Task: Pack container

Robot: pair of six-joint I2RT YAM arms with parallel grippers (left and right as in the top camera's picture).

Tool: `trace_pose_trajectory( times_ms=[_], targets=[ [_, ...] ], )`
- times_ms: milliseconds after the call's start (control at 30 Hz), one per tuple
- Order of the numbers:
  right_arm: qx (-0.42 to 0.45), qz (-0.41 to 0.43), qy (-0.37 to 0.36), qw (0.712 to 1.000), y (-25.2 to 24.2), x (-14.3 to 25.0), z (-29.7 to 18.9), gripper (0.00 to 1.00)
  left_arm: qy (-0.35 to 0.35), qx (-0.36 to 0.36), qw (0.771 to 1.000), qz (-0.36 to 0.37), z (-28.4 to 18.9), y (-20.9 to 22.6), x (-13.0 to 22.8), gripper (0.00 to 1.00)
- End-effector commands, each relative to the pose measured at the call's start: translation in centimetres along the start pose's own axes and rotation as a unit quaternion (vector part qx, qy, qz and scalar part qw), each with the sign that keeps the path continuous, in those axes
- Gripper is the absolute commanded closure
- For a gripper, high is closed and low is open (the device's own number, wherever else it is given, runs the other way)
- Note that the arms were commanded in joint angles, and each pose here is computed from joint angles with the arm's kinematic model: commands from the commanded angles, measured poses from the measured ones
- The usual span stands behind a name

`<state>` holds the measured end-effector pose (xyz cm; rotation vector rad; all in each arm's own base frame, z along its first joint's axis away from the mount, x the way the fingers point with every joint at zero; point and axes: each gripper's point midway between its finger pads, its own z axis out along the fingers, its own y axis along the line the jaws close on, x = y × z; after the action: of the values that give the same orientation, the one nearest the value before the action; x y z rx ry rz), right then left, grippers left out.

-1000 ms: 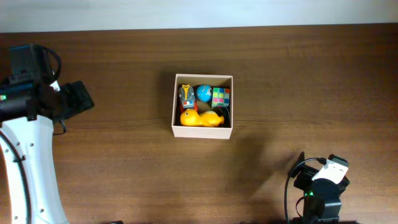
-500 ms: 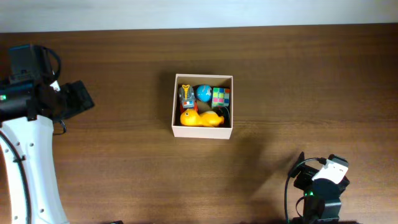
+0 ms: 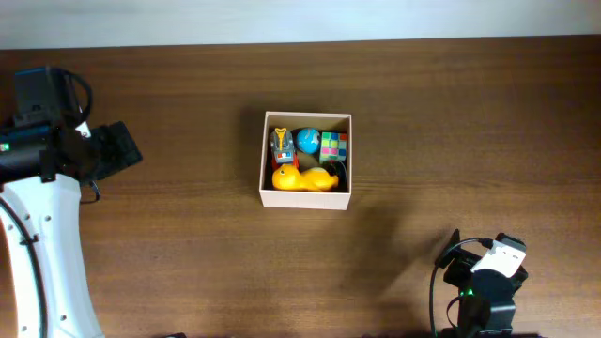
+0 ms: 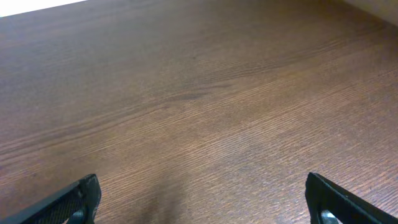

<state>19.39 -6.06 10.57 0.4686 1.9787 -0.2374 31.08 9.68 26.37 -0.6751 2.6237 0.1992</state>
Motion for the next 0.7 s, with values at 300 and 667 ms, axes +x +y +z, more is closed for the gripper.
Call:
trace_pose_trajectory(
  times_ms=[300, 667],
  targets=[
    [0.000, 0.007, -0.001, 1.000, -0.1, 0.2, 0.1, 0.01, -0.013, -0.002, 1.000, 0.004, -1.2, 0.5, 0.1, 0.01],
    [0.000, 0.007, -0.001, 1.000, -0.1, 0.2, 0.1, 0.01, -0.224, 0.072, 0.970, 0.060, -5.1, -1.4, -1.4, 0.01]
  ],
)
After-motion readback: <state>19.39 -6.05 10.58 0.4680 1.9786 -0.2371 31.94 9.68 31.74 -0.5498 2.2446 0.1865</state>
